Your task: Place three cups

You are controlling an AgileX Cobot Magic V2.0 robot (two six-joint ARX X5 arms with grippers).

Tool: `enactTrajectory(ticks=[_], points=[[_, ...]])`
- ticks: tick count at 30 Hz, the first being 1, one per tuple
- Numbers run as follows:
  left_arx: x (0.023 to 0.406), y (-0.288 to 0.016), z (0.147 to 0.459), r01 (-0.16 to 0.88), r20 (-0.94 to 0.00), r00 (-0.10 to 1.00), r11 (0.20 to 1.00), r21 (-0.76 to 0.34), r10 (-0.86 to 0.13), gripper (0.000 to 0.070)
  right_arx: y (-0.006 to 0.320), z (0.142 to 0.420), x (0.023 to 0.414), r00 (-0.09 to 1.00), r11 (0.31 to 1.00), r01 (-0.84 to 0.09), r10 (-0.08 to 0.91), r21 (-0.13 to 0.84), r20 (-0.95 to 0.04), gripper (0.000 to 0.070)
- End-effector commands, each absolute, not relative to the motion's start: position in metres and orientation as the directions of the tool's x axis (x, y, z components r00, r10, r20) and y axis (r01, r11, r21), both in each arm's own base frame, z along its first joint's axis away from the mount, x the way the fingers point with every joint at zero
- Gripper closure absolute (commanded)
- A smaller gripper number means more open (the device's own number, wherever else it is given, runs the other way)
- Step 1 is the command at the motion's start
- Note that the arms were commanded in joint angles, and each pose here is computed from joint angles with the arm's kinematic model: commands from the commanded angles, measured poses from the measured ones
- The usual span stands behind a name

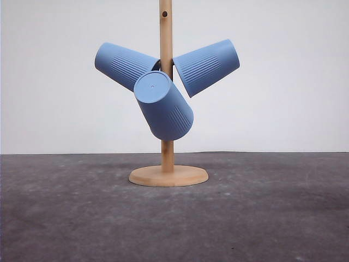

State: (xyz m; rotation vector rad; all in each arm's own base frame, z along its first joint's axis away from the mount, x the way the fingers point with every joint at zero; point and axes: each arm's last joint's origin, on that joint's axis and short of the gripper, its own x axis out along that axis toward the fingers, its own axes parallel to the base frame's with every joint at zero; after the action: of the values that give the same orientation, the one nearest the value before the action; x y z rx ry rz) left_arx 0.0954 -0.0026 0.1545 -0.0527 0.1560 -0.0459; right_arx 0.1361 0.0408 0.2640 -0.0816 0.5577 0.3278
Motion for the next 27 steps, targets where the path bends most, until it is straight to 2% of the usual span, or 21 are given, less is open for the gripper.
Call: enactTrajectory(ticks=[1,4,11,17,22,24,27], points=[[0.096,-0.003,0.152,0.044,-0.149,0.988,0.998,-0.047,-0.051,0.0700,0.041,0.268,0.137,0.810,0.942,-0.335,0.280,-0.015,-0.514,0.0687],[0.096,-0.003,0.152,0.044,-0.149,0.988,0.998,-0.047,-0.051,0.0700,0.036,0.257,0.131,0.848,0.960,-0.278,0.230,-0.033,-0.477,0.0687],[0.096,-0.003,0.152,0.044,-0.149,0.988,0.998,-0.047,-0.051,0.0700,0.014,0.201,0.109,0.949,0.993,-0.113,0.100,-0.025,-0.300,0.0687],[0.096,-0.003,0.152,0.044,-0.149,0.988,0.998,-0.047,-0.051,0.0700,0.002,0.167,0.098,0.972,1.000,0.020,-0.023,-0.013,-0.233,0.0687],[0.096,-0.003,0.152,0.044,-0.149,0.988,0.998,-0.047,-0.051,0.0700,-0.001,0.150,0.095,0.979,0.998,0.052,-0.048,0.017,-0.200,0.0687],[0.096,-0.003,0.152,0.044,-0.149,0.988,0.998,-0.047,-0.051,0.0700,-0.001,0.152,0.096,0.988,0.999,0.046,-0.042,0.023,-0.146,0.0687],[0.096,-0.003,0.152,0.044,-0.149,0.988,0.998,-0.047,-0.051,0.0700,-0.001,0.154,0.096,0.991,0.998,0.051,-0.047,0.024,-0.127,0.0687]])
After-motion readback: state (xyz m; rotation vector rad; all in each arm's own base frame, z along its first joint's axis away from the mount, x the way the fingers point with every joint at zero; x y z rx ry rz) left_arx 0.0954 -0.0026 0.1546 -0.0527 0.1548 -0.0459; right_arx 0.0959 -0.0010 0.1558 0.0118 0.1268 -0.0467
